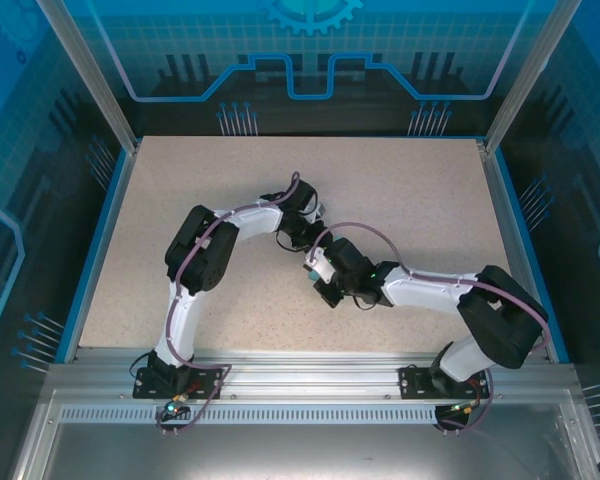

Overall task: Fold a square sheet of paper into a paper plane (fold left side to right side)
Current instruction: Third fold the triangle at the center of the table.

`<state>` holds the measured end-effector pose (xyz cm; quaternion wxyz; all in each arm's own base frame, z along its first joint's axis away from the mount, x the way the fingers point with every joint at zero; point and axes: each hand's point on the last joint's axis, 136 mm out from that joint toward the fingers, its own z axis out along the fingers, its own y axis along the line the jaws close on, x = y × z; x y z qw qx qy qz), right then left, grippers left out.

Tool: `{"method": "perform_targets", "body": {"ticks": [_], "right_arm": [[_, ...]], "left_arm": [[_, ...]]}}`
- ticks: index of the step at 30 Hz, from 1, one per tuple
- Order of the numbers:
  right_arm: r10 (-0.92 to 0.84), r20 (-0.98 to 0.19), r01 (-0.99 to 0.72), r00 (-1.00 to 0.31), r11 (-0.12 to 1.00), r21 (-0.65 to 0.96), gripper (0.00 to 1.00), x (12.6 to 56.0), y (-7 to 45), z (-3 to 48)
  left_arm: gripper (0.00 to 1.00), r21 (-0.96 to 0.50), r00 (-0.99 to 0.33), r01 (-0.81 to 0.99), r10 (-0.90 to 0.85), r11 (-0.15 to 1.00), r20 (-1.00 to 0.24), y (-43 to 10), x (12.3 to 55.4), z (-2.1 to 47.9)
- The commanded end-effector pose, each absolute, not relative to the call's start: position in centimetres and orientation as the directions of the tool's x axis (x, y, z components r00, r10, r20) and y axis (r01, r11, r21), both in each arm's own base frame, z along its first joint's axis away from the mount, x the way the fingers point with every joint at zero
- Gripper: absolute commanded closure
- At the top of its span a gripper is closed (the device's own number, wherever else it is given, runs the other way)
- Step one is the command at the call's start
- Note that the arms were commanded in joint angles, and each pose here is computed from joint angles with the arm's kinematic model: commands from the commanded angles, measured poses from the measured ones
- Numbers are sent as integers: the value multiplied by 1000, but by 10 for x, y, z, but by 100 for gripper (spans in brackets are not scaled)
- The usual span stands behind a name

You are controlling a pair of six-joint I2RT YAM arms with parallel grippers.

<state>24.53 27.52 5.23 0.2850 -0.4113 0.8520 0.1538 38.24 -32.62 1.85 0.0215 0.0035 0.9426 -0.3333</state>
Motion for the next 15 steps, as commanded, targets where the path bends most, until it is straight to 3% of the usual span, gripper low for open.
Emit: {"method": "perform_targets", "body": {"ticks": [1, 15], "right_arm": [[-567, -605, -766, -558, 633, 113, 100, 245, 272, 60], [-408, -519, -594, -751, 760, 263, 100, 271, 233, 43]], "left_arm": [[75, -548, -1000, -7, 10, 836, 29, -314, 365, -10], [76, -538, -999, 0, 17, 843, 27, -316, 365, -12]]}}
